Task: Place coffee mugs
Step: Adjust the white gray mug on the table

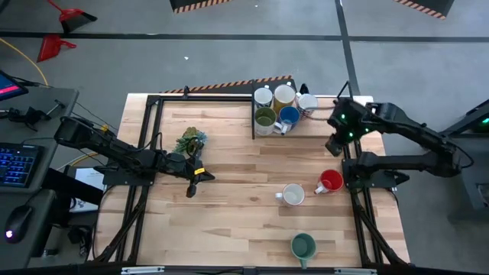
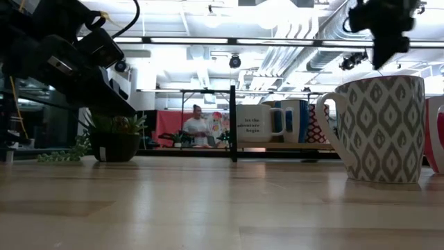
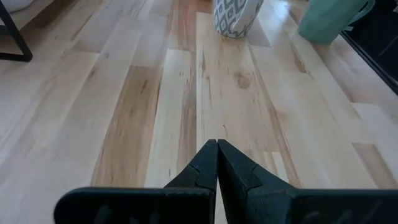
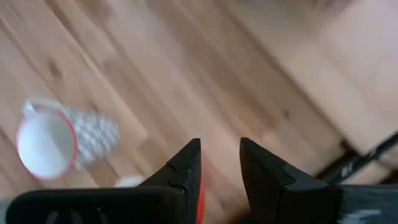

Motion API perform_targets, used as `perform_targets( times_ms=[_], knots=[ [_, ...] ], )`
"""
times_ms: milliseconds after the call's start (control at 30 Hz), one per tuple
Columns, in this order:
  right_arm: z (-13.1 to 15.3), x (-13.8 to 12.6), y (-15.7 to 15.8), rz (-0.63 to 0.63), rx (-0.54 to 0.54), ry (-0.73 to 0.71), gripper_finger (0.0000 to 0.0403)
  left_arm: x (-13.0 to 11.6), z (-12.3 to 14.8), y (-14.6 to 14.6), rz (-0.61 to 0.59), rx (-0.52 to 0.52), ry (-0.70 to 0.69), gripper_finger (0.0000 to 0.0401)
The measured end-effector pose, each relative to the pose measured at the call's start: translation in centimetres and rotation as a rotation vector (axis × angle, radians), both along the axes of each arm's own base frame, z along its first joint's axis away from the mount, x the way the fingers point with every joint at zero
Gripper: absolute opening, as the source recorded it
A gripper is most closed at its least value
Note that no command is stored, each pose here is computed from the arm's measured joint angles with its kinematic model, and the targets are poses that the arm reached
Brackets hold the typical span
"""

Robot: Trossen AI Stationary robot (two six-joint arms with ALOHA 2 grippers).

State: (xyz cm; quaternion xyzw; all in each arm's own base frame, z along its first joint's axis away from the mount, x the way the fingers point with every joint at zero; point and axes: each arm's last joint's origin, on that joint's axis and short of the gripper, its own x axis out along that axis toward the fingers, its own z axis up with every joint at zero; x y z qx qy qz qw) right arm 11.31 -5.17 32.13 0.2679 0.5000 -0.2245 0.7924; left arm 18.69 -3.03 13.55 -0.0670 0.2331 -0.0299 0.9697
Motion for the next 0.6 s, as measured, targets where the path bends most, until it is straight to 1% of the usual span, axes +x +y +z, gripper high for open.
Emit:
perform_targets(
  times_ms=[133,400,500,600],
  knots=[
    [-1.8,-0.6,1.3,0.041,0.057,0.089,0.0089,0.0,0.0,0.0,0.007,-0.014,-0.003,0.0000],
    [-4.7,-0.8,3.2,0.151,0.103,0.153,0.0089,0.0,0.0,0.0,0.007,-0.013,-0.003,0.0000],
    [-5.4,-0.6,3.7,0.188,0.099,0.130,0.0089,0.1,0.1,0.0,0.013,-0.027,-0.013,0.0000],
    [-5.7,-0.1,4.2,0.235,0.073,0.080,0.0089,0.6,1.0,-0.1,0.030,-0.077,-0.073,0.0000]
  ],
)
